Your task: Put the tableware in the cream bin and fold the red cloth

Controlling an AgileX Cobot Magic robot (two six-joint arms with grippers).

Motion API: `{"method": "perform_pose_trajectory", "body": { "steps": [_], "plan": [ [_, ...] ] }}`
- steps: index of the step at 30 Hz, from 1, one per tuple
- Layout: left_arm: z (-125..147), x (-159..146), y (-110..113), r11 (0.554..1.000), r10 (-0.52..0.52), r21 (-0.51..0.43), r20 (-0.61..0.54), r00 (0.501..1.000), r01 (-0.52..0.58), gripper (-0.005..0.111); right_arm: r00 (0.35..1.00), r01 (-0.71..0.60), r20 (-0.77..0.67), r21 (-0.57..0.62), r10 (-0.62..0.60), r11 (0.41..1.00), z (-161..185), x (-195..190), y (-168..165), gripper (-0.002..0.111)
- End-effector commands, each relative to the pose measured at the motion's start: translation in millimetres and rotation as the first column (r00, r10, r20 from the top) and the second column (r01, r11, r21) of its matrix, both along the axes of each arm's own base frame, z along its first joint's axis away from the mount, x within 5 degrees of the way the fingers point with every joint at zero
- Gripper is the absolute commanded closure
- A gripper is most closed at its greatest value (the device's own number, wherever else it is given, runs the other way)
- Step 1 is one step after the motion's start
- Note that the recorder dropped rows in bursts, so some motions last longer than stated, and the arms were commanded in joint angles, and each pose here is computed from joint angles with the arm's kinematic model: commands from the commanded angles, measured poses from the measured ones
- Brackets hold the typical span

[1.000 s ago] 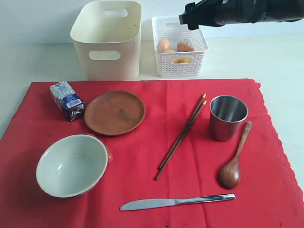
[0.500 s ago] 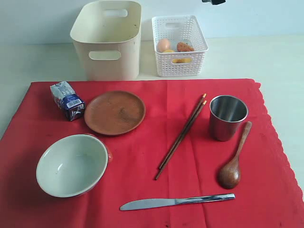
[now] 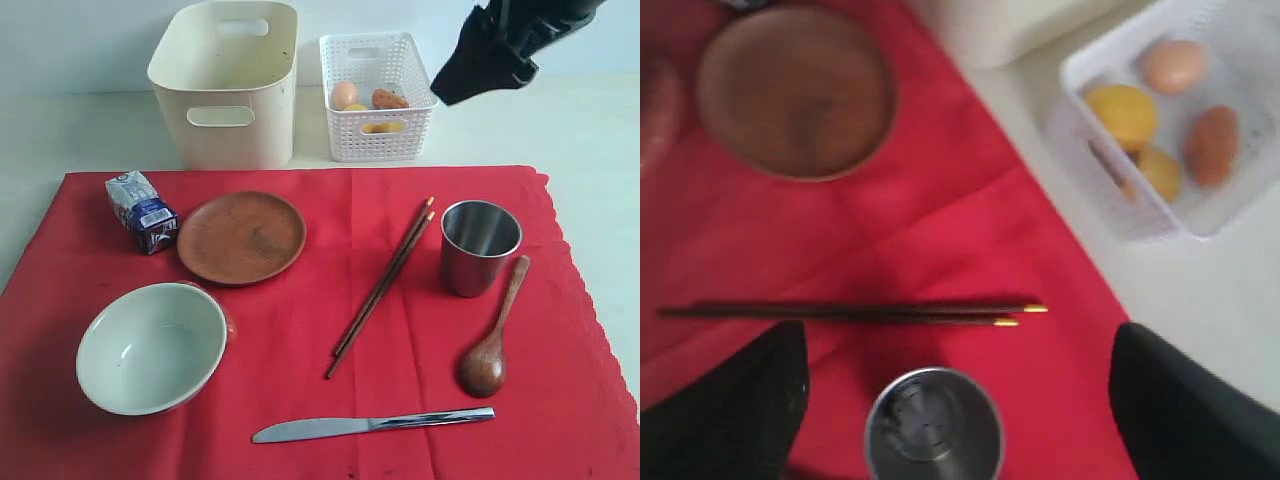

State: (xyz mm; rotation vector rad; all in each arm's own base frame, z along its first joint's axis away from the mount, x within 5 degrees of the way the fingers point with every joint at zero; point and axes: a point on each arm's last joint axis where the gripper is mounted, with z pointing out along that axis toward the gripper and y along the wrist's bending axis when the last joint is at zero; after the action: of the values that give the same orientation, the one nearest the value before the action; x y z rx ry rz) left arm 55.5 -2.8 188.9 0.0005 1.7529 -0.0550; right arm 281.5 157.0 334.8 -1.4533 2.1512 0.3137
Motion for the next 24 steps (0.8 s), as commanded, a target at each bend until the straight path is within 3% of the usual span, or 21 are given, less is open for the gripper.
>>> {"method": "perform_pose_trajectory", "body": {
  "steps": [1, 10, 18, 24],
  "plan": [
    [1.1, -0.4, 0.0, 1.0, 0.003, -0.006, 0.013, 1.0, -0.003, 0.104, 0.986, -0.156, -0.066, -0.007, 0.155, 0.988, 1.9, -14.1, 1.9, 0.03],
    [1.1, -0.4, 0.0, 1.0, 0.003, -0.006, 0.013, 1.0, -0.003, 0.104, 0.964, -0.24, -0.136, -0.069, 0.229, 0.968, -13.2, -21.1, 9.0, 0.03],
    [1.1, -0.4, 0.0, 1.0, 0.003, -0.006, 0.013, 1.0, -0.003, 0.104, 0.941, -0.326, -0.2, -0.317, 0.273, 0.891, -47.4, -49.5, 26.6, 0.03],
    [1.1, -0.4, 0.0, 1.0, 0.003, -0.006, 0.013, 1.0, -0.003, 0.104, 0.906, -0.402, -0.293, -0.374, 0.305, 0.836, -76.2, -75.3, 33.6, 0.03]
  ]
}}
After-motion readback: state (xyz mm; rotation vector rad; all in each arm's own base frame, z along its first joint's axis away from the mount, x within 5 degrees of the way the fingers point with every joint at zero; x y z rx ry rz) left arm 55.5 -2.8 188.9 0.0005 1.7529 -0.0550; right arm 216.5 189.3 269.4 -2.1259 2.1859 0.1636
